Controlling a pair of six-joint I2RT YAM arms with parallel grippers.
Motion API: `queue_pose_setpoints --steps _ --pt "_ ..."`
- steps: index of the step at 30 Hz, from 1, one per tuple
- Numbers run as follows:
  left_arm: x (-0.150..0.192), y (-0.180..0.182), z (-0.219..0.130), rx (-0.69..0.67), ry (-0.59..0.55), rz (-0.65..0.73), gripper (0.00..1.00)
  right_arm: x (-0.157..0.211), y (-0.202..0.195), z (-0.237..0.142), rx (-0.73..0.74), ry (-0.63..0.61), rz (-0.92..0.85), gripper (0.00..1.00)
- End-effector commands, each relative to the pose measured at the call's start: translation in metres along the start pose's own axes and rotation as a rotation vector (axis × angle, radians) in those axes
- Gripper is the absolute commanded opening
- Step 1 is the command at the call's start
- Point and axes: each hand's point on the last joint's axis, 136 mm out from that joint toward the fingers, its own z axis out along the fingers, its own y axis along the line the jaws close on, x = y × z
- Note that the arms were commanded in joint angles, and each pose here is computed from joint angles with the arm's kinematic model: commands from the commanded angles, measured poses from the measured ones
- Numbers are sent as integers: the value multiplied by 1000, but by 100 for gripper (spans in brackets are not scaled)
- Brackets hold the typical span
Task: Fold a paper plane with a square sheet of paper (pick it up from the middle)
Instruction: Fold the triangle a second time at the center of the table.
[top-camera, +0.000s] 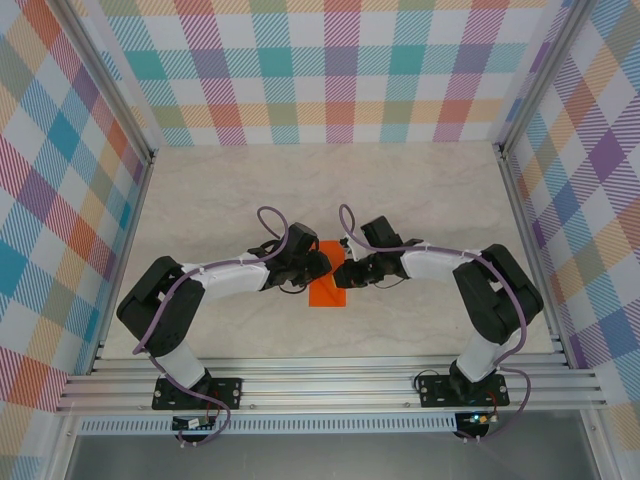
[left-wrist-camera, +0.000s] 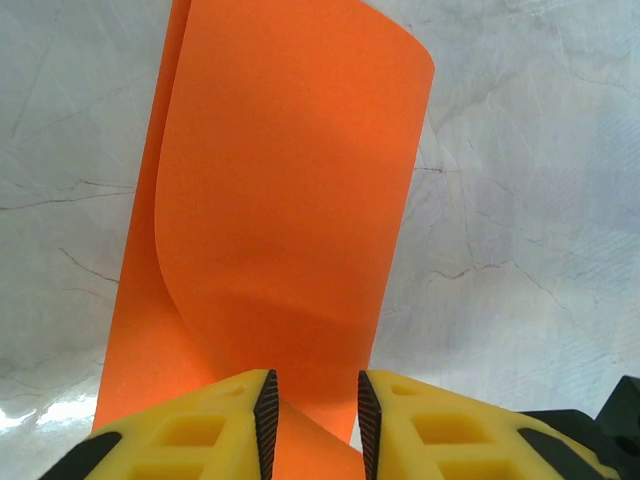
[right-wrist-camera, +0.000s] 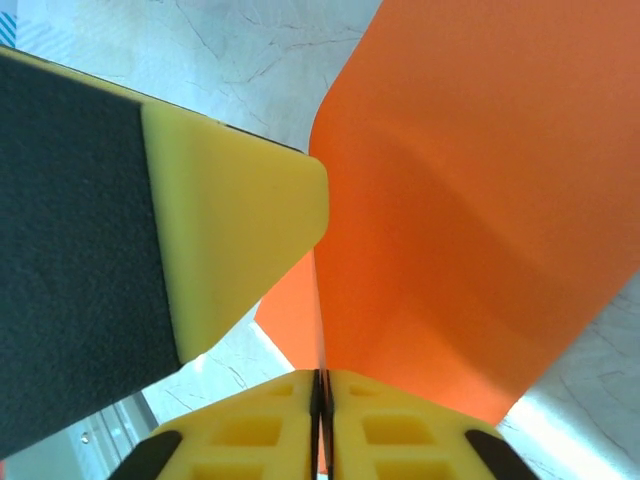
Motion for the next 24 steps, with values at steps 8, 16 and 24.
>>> queue_pose_setpoints --steps 8,16,24 --pt "-6 -5 -20 1 -61 11 39 -10 -8 -5 66 35 -56 7" --pt "-4 -4 -25 4 -55 28 40 -8 -22 -7 122 76 -68 9" --pt "-1 -7 -23 24 -39 39 39 -12 -30 -6 151 103 -84 10"
